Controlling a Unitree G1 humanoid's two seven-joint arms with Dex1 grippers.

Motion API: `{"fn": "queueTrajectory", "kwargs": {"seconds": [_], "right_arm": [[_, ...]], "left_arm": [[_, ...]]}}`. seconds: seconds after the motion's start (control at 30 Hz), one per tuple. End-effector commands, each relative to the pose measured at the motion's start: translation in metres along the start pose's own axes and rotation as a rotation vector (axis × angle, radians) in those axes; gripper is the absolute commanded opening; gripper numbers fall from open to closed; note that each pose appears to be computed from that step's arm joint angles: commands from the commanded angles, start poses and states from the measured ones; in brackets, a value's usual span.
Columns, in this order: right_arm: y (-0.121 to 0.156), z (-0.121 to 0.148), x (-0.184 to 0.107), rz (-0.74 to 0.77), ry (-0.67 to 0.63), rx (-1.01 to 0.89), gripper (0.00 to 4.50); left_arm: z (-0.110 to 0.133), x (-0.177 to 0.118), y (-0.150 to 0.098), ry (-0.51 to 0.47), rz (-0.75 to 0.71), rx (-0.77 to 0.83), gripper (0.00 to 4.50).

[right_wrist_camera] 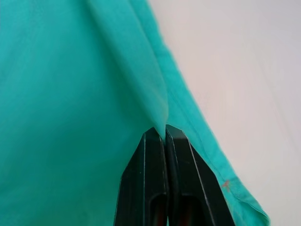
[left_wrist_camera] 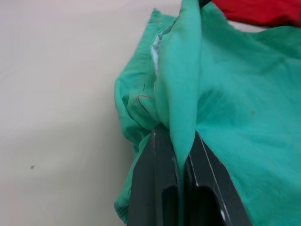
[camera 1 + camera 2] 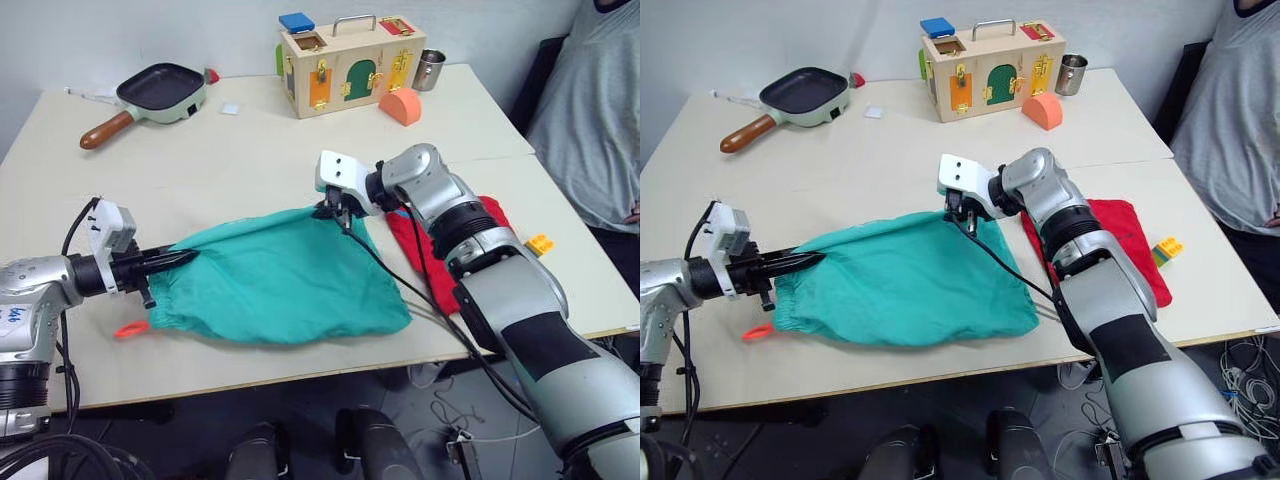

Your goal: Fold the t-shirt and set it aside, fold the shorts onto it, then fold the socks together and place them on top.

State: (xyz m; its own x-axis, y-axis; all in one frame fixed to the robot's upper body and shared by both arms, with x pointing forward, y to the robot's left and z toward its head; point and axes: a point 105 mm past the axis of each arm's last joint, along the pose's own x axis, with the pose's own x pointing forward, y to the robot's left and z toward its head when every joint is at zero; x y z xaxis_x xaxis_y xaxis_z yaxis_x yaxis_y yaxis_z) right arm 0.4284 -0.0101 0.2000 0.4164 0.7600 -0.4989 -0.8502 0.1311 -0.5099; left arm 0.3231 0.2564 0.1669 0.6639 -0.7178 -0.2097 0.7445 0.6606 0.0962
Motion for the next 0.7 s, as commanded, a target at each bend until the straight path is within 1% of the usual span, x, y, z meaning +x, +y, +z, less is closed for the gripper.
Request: {"fn": "queueTrajectory", "kwargs": {"seconds": [0.03, 0.17, 0.2, 0.27, 0.3, 0.37, 0.4, 0.47, 0.53, 0.57, 0.6, 0.67, 0.7], "right_arm": [[-0.013, 0.012, 0.002, -0.122, -0.033, -0.053, 0.03], [-0.02, 0.017, 0.004, -0.215, -0.053, -0.082, 0.03], [-0.023, 0.018, 0.005, -0.248, -0.055, -0.095, 0.03], [-0.023, 0.015, 0.006, -0.262, -0.057, -0.063, 0.03], [-0.022, 0.01, 0.007, -0.26, -0.043, -0.045, 0.01], [-0.019, 0.003, 0.007, -0.236, -0.014, -0.05, 0.41], [-0.02, 0.003, 0.005, -0.247, -0.018, -0.067, 0.63], [-0.027, 0.007, -0.005, -0.271, -0.042, -0.12, 1.26], [-0.034, 0.011, -0.017, -0.295, -0.083, -0.15, 1.92], [-0.037, 0.015, -0.026, -0.307, -0.134, -0.155, 2.22], [-0.04, 0.02, -0.034, -0.317, -0.194, -0.133, 2.23], [-0.039, 0.034, -0.048, -0.301, -0.35, -0.062, 2.23], [-0.036, 0.039, -0.052, -0.276, -0.423, 0.004, 2.23]], "left_arm": [[0.002, 0.006, 0.008, -0.02, 0.055, -0.018, 0.0], [-0.003, 0.009, 0.017, -0.026, 0.12, -0.042, 0.0], [-0.005, 0.009, 0.02, -0.021, 0.143, -0.056, 0.0], [-0.009, 0.008, 0.026, 0.002, 0.185, -0.061, 0.0], [-0.01, 0.008, 0.026, 0.009, 0.194, -0.056, 0.23], [-0.004, 0.008, 0.028, -0.017, 0.21, -0.031, 0.69], [0.001, 0.007, 0.028, -0.033, 0.217, -0.011, 1.0], [0.01, -0.003, 0.035, -0.057, 0.278, 0.075, 1.58], [0.025, -0.016, 0.041, -0.111, 0.341, 0.192, 2.21], [0.036, -0.023, 0.04, -0.172, 0.352, 0.22, 2.53], [0.047, -0.028, 0.036, -0.232, 0.342, 0.233, 2.83], [0.061, -0.033, 0.019, -0.312, 0.261, 0.218, 2.83], [0.063, -0.032, 0.007, -0.318, 0.2, 0.205, 2.83]]}}
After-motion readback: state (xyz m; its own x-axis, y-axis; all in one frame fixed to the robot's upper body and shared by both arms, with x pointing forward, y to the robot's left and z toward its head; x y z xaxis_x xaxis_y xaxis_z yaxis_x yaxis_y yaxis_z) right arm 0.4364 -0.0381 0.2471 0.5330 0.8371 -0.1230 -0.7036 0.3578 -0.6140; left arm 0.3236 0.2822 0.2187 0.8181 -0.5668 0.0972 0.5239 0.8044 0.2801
